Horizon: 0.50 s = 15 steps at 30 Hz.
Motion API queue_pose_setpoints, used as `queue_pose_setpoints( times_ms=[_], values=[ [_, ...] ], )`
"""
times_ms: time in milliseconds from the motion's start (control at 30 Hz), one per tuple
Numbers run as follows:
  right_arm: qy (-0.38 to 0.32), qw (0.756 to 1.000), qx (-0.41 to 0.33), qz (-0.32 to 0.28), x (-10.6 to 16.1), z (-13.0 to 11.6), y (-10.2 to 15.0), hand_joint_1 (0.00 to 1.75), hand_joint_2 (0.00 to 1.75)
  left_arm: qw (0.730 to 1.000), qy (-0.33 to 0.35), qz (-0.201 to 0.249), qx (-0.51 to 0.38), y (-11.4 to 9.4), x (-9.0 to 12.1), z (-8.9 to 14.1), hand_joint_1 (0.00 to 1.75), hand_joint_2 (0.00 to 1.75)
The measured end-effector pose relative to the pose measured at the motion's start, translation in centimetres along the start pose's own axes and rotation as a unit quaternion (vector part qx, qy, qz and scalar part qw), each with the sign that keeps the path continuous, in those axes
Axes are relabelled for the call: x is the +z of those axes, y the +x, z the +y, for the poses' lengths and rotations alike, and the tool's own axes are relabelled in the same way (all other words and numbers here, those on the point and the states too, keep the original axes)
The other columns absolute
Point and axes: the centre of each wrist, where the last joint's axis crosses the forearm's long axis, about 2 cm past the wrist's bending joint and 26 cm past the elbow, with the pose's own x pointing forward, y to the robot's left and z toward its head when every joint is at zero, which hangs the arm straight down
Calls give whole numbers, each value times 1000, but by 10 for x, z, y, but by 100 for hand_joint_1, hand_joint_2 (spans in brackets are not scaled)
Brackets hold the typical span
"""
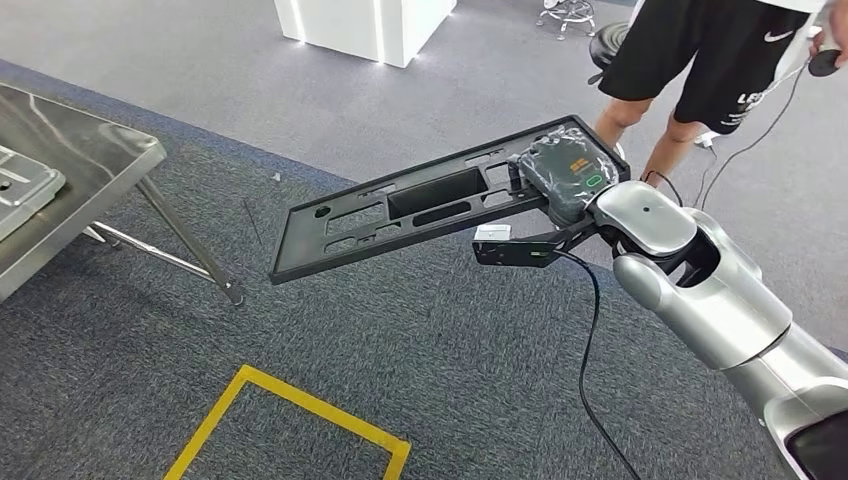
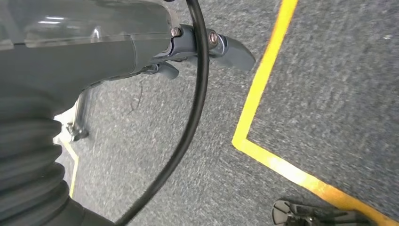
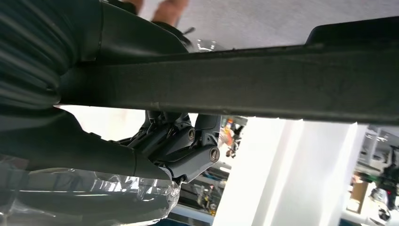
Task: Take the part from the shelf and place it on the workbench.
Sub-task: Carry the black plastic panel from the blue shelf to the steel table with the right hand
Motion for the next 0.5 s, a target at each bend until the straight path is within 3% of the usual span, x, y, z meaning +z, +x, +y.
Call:
queue_pose_setpoints(
  times_ms=[200,500],
  values=[
    [-1,1000,2,3,-6,0,8,175,175,1000,-1,1,2,1,0,2,0,175],
    [5,1000,-2,-15,-30,9,52,175,175,1000,-4,-2,2,4,-1,5,0,175]
  ],
)
